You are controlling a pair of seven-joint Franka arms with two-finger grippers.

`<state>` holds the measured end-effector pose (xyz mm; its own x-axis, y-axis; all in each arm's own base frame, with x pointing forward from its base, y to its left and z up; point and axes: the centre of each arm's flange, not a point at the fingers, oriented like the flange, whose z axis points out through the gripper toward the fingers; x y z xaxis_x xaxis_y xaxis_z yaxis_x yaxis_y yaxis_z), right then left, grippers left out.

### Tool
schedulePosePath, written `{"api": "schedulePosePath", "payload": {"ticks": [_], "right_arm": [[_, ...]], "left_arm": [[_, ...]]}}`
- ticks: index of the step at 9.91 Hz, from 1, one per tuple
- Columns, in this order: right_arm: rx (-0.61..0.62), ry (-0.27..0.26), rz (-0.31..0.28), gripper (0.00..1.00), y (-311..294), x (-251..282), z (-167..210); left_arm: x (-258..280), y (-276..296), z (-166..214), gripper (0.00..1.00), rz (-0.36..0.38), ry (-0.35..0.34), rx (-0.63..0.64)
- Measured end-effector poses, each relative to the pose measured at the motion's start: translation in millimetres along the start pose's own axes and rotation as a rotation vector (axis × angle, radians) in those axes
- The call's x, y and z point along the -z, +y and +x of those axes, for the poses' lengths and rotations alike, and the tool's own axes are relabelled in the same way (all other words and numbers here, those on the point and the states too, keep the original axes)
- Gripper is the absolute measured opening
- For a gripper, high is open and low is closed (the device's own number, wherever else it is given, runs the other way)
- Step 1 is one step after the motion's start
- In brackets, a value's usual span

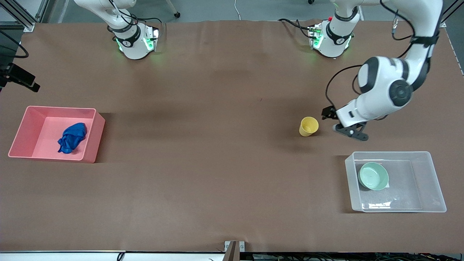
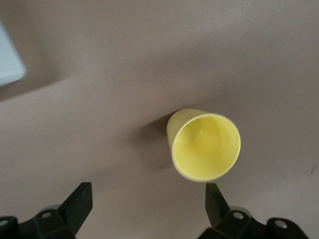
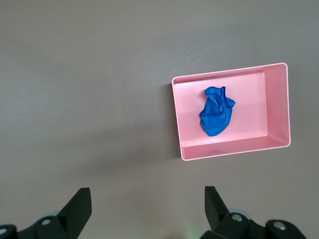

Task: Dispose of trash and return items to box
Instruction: 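Release the bowl in the clear box and grasp the yellow cup, left gripper, then carry the yellow cup with the left gripper into the bowl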

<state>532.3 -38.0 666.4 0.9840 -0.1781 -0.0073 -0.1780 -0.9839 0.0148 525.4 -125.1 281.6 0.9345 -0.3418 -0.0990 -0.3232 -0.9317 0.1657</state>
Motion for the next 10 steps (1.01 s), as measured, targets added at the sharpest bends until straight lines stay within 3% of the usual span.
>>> {"api": "schedulePosePath", "payload": {"ticks": [3, 8, 9, 10], "right_arm": [[0.003, 0.001, 0.0, 1.0, 0.2, 0.1, 0.1], [0.005, 0.004, 0.001, 1.0, 1.6, 1.4, 0.1], [0.003, 0.005, 0.001, 1.0, 2.8, 1.8, 0.3], [0.003, 0.005, 0.001, 1.0, 4.2, 2.3, 0.4]], "left_arm": [[-53.8, 16.5, 9.4, 0.86, -0.008, -0.022, -0.009], [-56.4, 14.1, 18.2, 0.1, 0.015, 0.023, -0.027], [-43.3, 15.3, 18.9, 0.03, 0.018, 0.025, -0.03], [-22.5, 15.4, 20.1, 0.03, 0.02, 0.022, -0.032]]}}
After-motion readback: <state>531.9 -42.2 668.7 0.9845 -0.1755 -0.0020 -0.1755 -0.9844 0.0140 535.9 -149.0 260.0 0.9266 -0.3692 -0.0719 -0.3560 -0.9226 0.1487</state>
